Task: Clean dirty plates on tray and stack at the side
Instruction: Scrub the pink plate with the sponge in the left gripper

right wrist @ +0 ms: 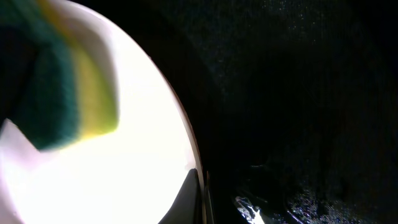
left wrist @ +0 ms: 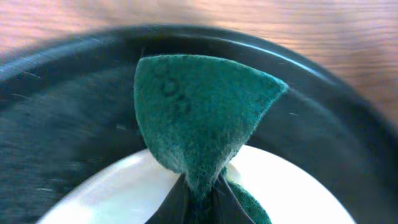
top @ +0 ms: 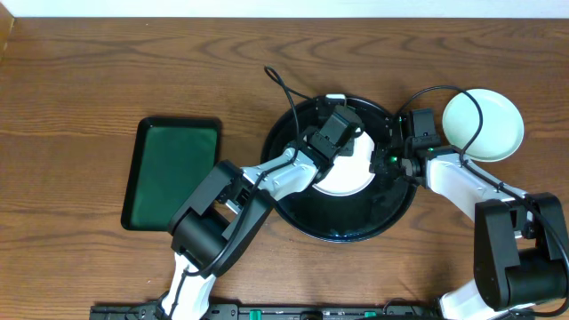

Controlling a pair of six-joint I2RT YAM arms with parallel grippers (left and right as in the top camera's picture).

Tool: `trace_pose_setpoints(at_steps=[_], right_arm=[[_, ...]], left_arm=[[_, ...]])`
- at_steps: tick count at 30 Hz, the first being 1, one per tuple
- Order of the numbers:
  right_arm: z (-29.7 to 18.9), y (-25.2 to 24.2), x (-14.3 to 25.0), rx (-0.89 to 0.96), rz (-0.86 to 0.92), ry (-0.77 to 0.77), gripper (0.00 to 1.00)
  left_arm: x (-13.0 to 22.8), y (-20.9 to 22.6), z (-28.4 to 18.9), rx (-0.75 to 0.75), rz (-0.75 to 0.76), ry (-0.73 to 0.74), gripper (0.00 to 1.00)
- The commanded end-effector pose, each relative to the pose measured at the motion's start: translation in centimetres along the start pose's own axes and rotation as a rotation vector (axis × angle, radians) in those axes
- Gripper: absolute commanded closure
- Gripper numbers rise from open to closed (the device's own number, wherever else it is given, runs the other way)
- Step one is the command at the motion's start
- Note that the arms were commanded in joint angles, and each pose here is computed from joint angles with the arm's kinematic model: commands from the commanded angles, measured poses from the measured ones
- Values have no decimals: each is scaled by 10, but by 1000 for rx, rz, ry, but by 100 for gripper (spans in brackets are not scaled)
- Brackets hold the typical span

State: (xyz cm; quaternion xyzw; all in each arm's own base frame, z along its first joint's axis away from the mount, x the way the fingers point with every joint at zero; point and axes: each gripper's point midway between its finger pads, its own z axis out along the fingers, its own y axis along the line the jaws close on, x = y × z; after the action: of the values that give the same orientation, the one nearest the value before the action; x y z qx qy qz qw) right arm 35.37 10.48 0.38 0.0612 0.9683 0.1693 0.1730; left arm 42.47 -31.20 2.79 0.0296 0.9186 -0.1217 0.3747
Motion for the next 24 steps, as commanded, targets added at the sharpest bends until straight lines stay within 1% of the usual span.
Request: trace_pose_setpoints(at_steps=[1,5,7,14,16,20,22,24], right_arm=[[7,-2,18,15,-19,48,99],[7,-1,18,15,-21,48,99],[7,-1,17,15,-26,48,99],[5,3,11,1,-31,33,99],[3,8,8,-19,-34,25,99],[-8,17,-6,-39,-68,-21,99],[-20,23,-17,-47,-101,-59,99],[-34,28,-30,-36,-121,-105,99]], left_arm=[[-20,84,3,-327,124,-75,92],[-41,104,-18,-471,152,-141,92],[-54,108,-31,-513,145,-182,92],[-95,100,-80,-483,81,-265,93],[-96,93,-94,-426,45,-237,92],[-89,82,-124,-289,-24,-132,93],[-87,88,-143,-268,-31,-88,93],[-86,104,-161,-293,-42,-58,93]])
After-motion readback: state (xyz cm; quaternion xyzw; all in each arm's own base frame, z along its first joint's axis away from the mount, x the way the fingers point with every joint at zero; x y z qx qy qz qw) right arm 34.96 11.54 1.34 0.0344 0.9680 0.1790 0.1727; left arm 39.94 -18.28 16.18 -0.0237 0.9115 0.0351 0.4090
